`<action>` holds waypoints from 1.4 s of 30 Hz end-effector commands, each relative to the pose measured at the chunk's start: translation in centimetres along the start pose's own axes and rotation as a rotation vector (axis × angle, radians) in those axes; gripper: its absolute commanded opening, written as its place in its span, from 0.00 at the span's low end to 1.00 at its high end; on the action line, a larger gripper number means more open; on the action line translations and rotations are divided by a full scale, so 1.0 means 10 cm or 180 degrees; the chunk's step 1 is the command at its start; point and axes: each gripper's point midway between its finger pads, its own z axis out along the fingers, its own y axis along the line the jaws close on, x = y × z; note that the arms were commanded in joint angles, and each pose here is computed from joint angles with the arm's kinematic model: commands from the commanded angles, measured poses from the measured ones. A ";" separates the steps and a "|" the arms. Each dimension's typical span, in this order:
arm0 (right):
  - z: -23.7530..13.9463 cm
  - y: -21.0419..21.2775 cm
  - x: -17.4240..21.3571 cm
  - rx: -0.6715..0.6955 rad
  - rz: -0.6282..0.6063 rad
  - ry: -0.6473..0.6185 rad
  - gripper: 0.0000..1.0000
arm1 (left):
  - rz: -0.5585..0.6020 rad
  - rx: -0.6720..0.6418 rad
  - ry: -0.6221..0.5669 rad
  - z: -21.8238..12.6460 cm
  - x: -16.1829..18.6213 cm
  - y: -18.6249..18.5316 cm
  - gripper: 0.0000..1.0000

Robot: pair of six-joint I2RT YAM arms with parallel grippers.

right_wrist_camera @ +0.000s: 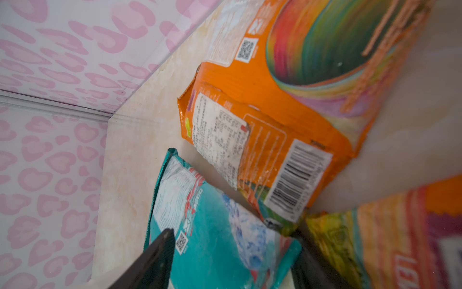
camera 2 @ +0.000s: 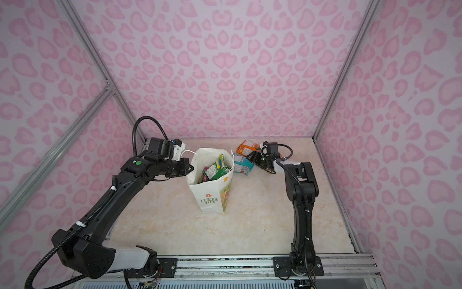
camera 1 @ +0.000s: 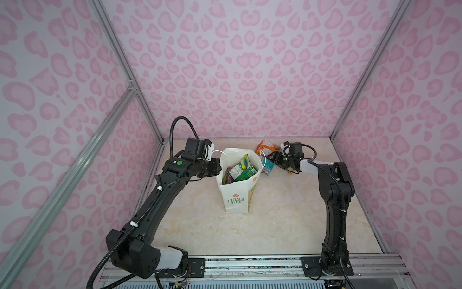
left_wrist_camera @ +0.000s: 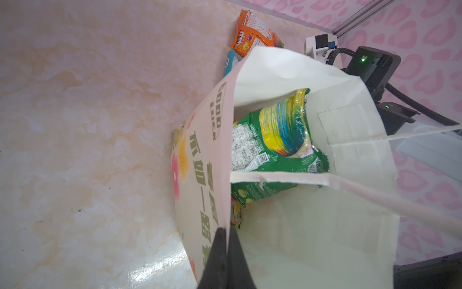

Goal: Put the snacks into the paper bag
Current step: 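Lower the right gripper and close it on the teal packet's edge, then lift the teal packet with the right gripper and carry it over the bag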

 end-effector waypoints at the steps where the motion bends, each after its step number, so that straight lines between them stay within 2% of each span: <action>1: 0.08 -0.18 0.22 0.0160 0.0190 0.0213 0.62 | 0.0060 0.0064 -0.0128 -0.06 -0.08 -0.06 0.04; 16: -0.03 0.00 0.23 -0.0087 0.0170 0.0111 0.15 | 0.0067 0.0061 -0.0145 -0.08 -0.09 -0.06 0.04; 24: -0.23 0.17 0.23 -0.0231 0.0155 -0.0006 0.01 | 0.0062 0.0055 -0.0135 -0.07 -0.08 -0.05 0.05; 42: -1.16 0.86 0.06 -0.0464 -0.0059 -0.0463 0.00 | 0.0047 0.0062 -0.0103 -0.05 -0.07 -0.05 0.04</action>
